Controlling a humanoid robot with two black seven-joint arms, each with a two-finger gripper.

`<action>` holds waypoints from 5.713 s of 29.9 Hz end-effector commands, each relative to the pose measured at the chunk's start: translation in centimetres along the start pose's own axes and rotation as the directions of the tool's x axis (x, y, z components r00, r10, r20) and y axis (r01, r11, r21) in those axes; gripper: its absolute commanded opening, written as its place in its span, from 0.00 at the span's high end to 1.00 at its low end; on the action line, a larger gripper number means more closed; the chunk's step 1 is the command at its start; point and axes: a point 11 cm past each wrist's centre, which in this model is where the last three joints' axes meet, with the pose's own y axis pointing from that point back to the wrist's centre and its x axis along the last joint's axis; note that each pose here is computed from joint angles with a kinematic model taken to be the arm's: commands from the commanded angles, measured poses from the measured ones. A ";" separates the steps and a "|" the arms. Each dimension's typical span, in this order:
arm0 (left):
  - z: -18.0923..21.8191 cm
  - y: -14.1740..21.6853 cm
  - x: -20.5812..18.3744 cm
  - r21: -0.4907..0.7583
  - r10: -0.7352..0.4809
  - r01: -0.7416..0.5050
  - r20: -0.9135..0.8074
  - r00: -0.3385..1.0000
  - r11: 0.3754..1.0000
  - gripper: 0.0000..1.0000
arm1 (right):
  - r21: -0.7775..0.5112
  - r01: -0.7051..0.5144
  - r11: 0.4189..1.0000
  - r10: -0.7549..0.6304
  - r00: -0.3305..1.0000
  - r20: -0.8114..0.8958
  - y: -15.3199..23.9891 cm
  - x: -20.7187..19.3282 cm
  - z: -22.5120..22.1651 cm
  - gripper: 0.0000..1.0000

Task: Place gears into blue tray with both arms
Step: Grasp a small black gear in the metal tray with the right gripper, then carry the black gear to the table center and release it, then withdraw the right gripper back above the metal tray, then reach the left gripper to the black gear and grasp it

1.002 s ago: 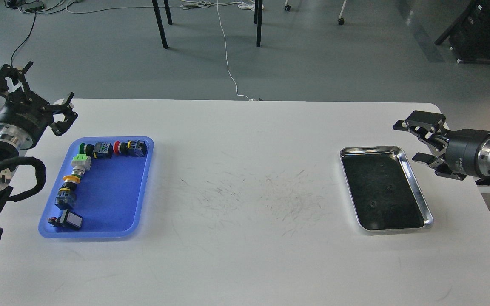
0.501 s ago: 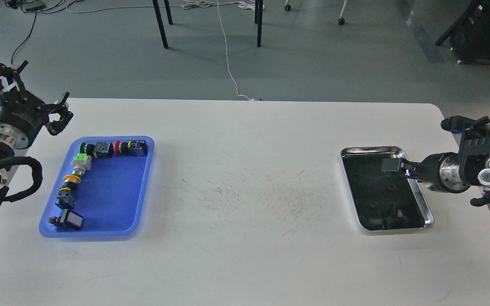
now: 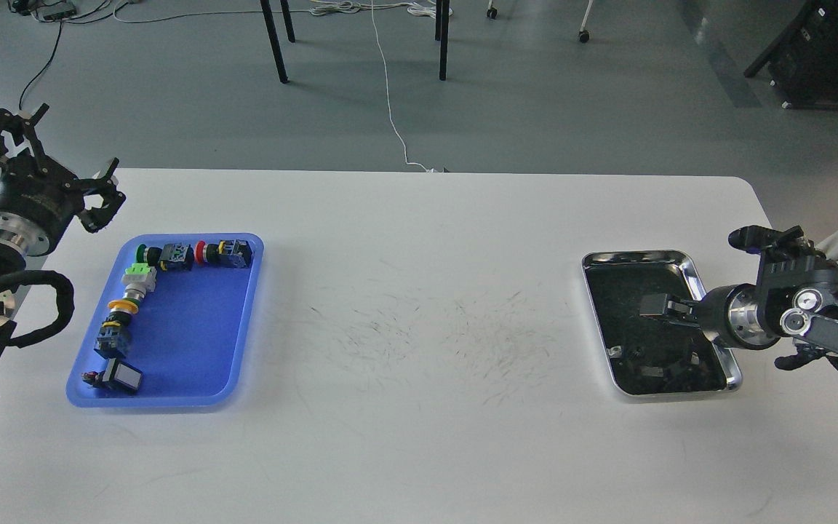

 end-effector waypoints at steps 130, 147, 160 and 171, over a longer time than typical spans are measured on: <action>2.3 0.1 1.0 -0.027 0.042 -0.041 0.065 0.997 0.999 0.02 | 0.545 0.266 0.796 -0.301 0.953 -0.025 -1.5 -12.3 -32.2 0.20; 7.7 1.0 -0.9 -0.061 0.006 0.007 0.212 0.977 0.998 0.02 | 0.774 -0.121 0.622 -0.407 0.795 0.451 4.9 2.6 -32.7 0.07; 5.5 6.1 -15.2 0.169 -0.407 0.375 0.504 0.762 0.911 0.02 | 0.620 -0.588 0.519 -0.667 0.175 0.724 7.2 9.2 -8.4 0.06; -2.0 8.0 -15.2 0.548 -0.648 0.364 0.716 0.261 0.753 0.02 | 0.484 -0.700 0.525 -0.706 -0.041 0.707 6.2 5.3 1.1 0.06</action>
